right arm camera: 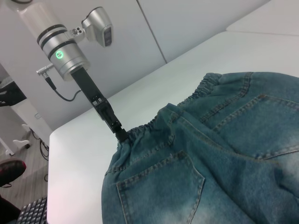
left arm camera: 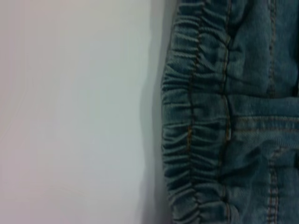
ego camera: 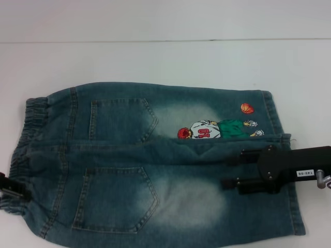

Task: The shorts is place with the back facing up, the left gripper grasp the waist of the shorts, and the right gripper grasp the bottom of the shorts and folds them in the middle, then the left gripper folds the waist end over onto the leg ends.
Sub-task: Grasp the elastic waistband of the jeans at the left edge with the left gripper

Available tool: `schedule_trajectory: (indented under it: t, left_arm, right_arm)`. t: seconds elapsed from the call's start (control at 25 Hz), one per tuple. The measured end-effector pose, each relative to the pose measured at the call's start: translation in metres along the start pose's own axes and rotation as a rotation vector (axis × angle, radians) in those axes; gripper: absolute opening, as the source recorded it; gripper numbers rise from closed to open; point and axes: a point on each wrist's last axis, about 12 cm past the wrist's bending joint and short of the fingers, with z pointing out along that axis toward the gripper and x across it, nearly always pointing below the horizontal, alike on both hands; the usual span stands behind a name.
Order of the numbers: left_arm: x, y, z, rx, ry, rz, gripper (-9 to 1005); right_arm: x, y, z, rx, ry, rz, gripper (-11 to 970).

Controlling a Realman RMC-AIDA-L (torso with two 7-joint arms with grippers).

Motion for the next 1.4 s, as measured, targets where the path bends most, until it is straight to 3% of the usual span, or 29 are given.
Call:
schedule_trajectory:
  t: [0.2, 0.52, 0.96, 1.24, 1.4]
  left_arm:
    - [-0.001, 0.002, 0.000, -0.010, -0.021, 0.006, 695]
    - [0.000, 0.001, 0.000, -0.005, -0.012, 0.016, 471]
    - [-0.001, -0.001, 0.000, -0.001, -0.010, 0.022, 50]
    - [-0.005, -0.006, -0.004, 0.032, -0.025, 0.038, 47]
    - [-0.011, -0.011, -0.008, 0.051, -0.038, 0.056, 45]
  right_arm:
    - [0.000, -0.001, 0.000, 0.007, -0.001, 0.002, 746]
    - [-0.001, -0.001, 0.000, 0.005, -0.002, -0.001, 745]
    - [-0.007, -0.003, -0.005, 0.009, -0.006, 0.033, 744]
    - [-0.038, -0.009, -0.032, 0.047, 0.032, 0.181, 744]
    - [-0.055, -0.002, -0.055, 0.046, 0.142, 0.188, 745]
